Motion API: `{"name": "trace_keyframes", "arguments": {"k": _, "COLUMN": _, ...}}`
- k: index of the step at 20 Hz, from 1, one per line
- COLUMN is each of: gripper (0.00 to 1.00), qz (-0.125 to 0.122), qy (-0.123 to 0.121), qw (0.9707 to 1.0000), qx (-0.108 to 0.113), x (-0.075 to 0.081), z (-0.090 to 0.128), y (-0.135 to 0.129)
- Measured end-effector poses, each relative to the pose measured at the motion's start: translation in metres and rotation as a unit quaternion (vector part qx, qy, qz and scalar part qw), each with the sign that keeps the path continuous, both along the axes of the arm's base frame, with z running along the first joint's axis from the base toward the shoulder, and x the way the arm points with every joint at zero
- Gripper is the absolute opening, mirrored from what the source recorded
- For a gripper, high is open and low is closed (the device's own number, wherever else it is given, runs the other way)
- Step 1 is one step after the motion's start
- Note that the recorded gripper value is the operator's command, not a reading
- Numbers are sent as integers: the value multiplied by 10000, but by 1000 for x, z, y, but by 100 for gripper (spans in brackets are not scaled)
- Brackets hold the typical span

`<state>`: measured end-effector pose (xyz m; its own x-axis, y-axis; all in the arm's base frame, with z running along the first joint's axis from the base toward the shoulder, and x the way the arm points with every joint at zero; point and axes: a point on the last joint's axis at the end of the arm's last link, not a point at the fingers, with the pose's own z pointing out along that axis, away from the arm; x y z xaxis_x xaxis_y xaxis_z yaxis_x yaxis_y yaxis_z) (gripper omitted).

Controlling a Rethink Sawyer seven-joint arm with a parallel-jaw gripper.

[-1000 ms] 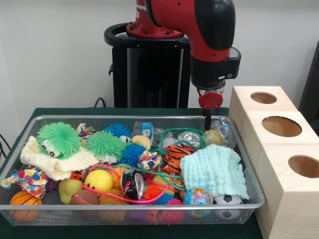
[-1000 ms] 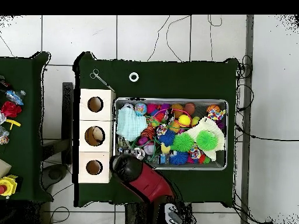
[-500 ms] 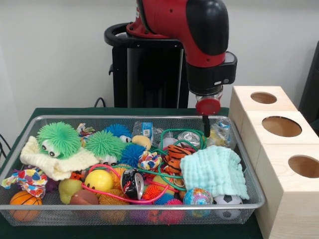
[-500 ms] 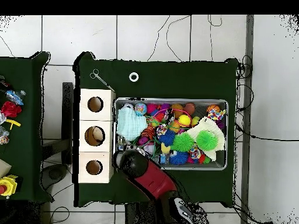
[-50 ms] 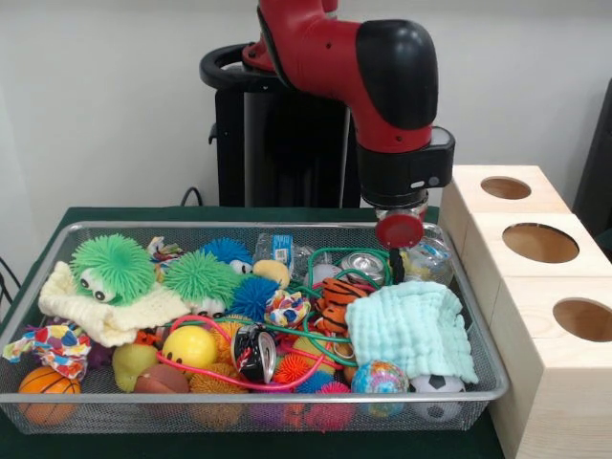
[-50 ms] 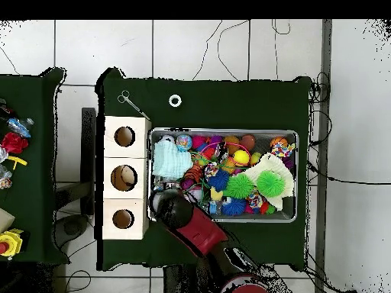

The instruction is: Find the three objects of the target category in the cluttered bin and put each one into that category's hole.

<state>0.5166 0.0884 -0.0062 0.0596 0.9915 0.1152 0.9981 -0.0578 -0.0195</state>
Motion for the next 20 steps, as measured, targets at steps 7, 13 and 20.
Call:
{"name": "trace_keyframes", "arguments": {"k": 7, "gripper": 100, "qz": -69, "qy": 27, "qw": 9999, "qx": 134, "x": -8, "z": 1, "y": 2}}
{"name": "trace_keyframes", "arguments": {"k": 13, "gripper": 100, "qz": 28, "qy": 164, "qw": 9998, "qx": 144, "x": -17, "z": 13, "y": 6}}
{"name": "trace_keyframes", "arguments": {"k": 20, "gripper": 100, "qz": 327, "qy": 407, "qw": 9986, "qx": 44, "x": -35, "z": 25, "y": 12}}
